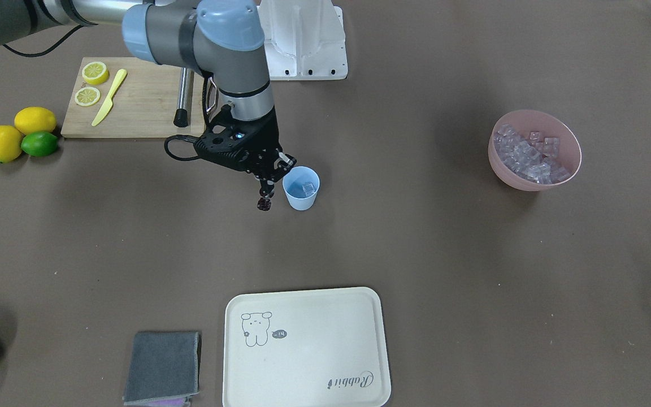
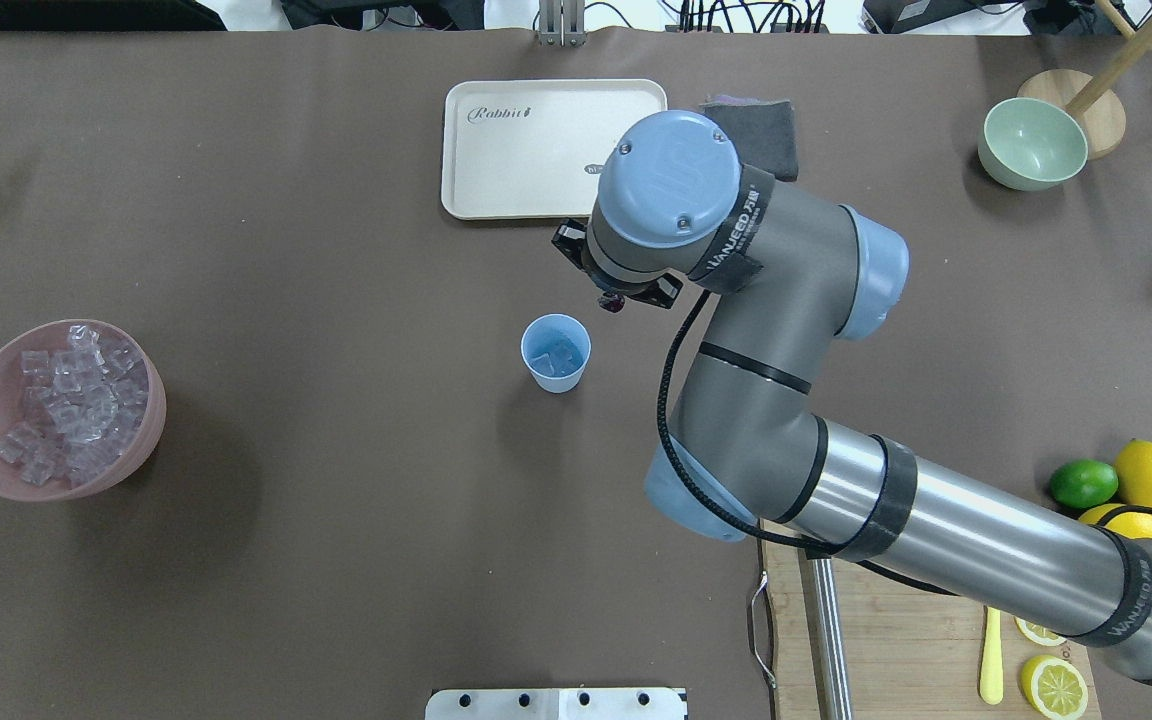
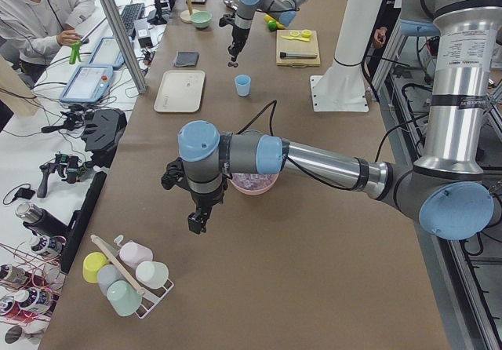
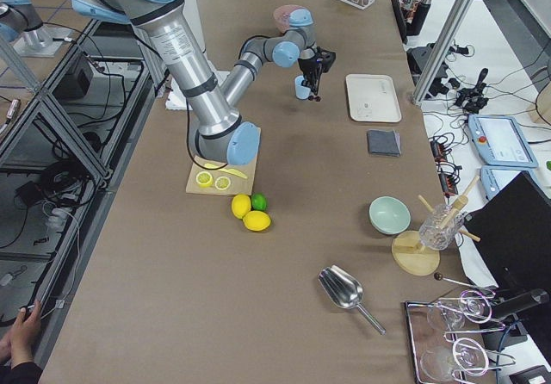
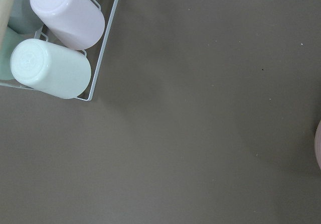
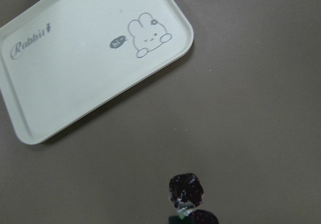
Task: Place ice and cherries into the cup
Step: 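Carry the cherries with the right gripper over the light-blue cup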
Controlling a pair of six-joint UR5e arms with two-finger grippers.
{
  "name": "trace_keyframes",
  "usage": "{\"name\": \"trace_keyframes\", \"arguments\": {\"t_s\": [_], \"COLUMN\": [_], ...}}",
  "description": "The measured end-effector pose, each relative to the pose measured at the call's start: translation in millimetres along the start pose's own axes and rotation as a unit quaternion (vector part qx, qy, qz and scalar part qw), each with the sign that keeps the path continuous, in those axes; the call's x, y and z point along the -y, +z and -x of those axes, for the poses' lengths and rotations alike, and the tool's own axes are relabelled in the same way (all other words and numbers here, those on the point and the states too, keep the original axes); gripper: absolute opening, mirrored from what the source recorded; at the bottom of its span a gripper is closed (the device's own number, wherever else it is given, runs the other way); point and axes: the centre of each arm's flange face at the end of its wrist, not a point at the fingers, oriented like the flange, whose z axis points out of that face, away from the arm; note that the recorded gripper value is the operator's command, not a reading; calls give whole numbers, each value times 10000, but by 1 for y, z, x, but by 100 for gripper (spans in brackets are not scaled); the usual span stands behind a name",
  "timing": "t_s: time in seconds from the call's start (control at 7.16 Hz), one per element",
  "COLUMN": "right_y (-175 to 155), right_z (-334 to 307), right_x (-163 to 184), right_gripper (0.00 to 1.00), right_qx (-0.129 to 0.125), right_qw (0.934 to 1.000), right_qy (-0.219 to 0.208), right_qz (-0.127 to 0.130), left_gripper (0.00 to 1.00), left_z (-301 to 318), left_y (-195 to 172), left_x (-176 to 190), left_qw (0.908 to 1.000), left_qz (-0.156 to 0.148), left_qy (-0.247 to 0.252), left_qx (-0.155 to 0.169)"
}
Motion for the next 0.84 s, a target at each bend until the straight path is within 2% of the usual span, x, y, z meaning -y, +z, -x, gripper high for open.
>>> {"name": "trace_keyframes", "arguments": {"t_s": [0.28,0.56,0.84], "right_y": [-7,-4,2], "right_z": [21,22,18], "right_x": [-33,-51,-60], "right_gripper": [0,100,100], "right_qx": [131,133,96], "right_qw": [9999,9996,9989], "right_qy": [-53,-188,-465], "right_qz": [67,134,34], "left_gripper": [99,99,99], "left_z": [0,1,2], "left_y": [1,3,8], "left_x": [0,-1,-8], "left_qw": [10000,10000,9999], "left_qz": [15,40,77], "left_qy": [-2,-23,-56], "left_qx": [-8,-19,-36]}}
